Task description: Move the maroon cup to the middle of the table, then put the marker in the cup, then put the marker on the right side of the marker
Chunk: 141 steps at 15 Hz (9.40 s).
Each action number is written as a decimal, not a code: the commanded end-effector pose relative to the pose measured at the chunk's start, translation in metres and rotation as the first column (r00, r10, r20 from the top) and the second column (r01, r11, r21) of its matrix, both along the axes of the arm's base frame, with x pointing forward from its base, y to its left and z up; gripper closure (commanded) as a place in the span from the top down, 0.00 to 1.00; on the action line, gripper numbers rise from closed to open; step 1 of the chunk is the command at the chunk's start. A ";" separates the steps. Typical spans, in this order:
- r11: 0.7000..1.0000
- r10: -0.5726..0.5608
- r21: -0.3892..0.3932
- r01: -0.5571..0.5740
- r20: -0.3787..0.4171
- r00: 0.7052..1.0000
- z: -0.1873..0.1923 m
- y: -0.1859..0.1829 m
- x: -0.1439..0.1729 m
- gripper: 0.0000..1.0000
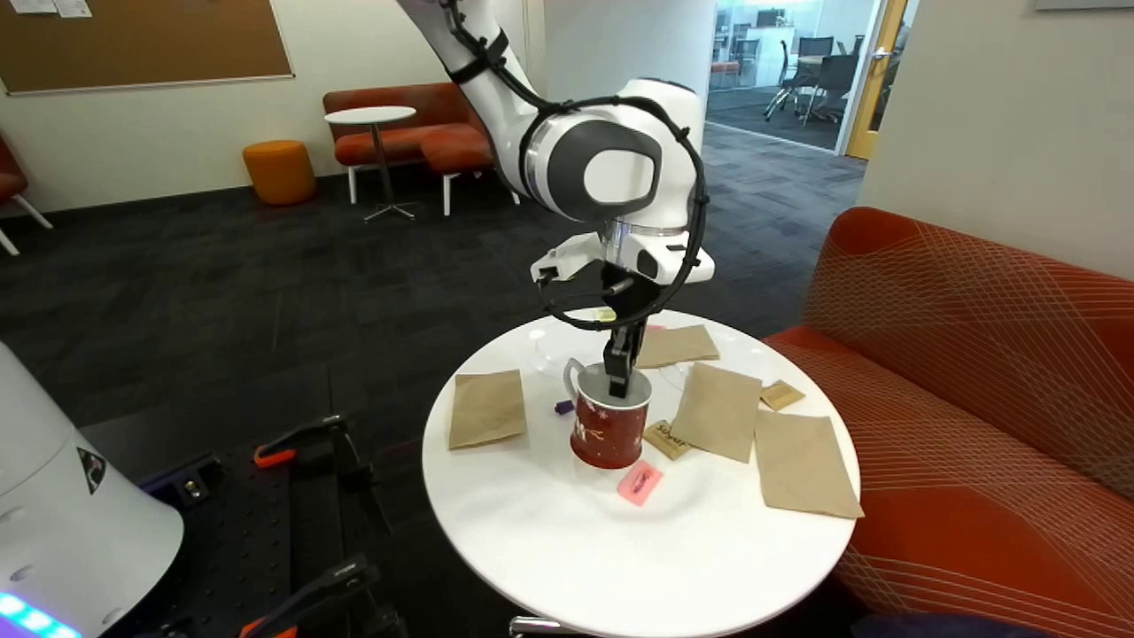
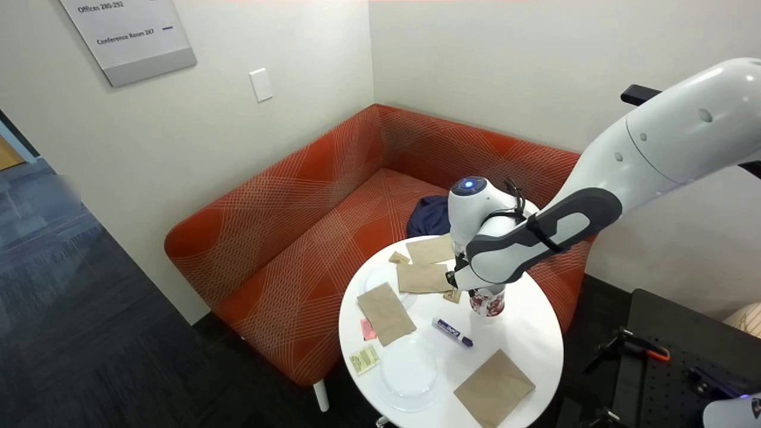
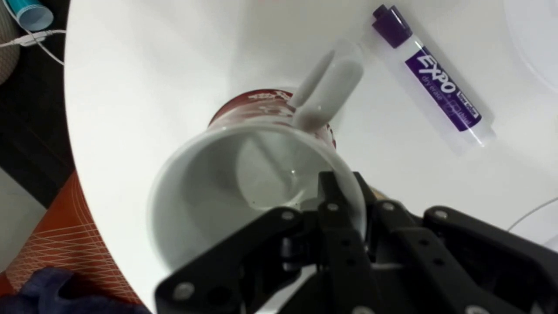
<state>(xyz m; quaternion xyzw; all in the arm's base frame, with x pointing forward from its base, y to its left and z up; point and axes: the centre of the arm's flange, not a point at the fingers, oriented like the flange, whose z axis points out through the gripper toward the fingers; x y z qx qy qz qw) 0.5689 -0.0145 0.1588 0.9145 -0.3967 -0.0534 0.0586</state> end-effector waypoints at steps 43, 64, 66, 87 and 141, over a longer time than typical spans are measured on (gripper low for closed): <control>0.948 0.316 0.037 -0.316 -0.001 0.949 0.106 0.024 -0.018 1.00; 0.845 0.514 0.149 -0.513 0.032 0.857 0.115 0.138 -0.009 1.00; 0.841 0.521 0.156 -0.518 0.024 0.853 0.103 0.147 -0.008 1.00; 0.788 0.616 0.098 -0.608 -0.167 0.770 -0.013 0.132 0.026 1.00; 0.705 0.707 0.046 -0.708 -0.126 0.696 -0.087 0.116 0.065 0.03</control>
